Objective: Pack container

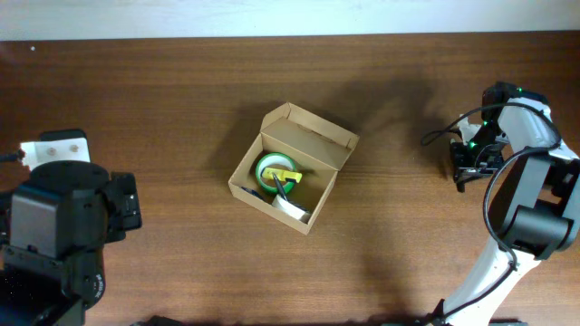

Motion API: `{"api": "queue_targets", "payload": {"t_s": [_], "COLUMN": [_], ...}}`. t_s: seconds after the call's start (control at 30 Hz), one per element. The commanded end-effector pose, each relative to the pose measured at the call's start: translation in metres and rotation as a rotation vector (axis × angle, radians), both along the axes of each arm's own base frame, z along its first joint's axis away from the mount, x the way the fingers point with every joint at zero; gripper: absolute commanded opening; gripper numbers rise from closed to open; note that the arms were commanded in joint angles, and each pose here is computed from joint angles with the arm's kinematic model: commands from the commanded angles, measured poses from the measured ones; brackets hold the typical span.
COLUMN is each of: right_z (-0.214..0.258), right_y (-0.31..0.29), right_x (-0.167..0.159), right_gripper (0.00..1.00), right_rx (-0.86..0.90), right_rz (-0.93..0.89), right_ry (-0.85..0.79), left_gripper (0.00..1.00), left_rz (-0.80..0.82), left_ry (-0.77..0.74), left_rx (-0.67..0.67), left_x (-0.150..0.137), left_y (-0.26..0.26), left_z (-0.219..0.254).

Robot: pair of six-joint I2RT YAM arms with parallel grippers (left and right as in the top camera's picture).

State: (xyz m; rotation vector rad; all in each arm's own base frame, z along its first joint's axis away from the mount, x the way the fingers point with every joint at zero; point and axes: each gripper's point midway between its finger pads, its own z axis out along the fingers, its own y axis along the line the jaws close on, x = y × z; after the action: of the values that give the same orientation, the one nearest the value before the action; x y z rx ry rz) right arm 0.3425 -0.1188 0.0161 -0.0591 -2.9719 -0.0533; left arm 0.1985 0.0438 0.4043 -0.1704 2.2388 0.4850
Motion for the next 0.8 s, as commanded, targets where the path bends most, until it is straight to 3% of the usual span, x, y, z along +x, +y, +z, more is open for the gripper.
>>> {"api": "queue_targets", "payload": {"t_s": [0.0, 0.77], "right_z": [-0.0045, -0.0126], "right_y": [0.0007, 0.0011], "right_x": [-0.0026, -0.0037], "right_gripper": [0.21, 0.25], "right_rx": [0.009, 0.006], "right_rz": [-0.013, -0.013], "right_ry": [0.011, 0.005], "left_gripper": [0.99, 0.99], "left_rz": [0.005, 0.015], "left_ry": [0.012, 0.005], "left_rx": [0.026, 0.034], "left_x": [-0.0006, -0.0004], "left_y": [0.0033, 0.0052], "left_z": [-0.0005, 0.0012]}}
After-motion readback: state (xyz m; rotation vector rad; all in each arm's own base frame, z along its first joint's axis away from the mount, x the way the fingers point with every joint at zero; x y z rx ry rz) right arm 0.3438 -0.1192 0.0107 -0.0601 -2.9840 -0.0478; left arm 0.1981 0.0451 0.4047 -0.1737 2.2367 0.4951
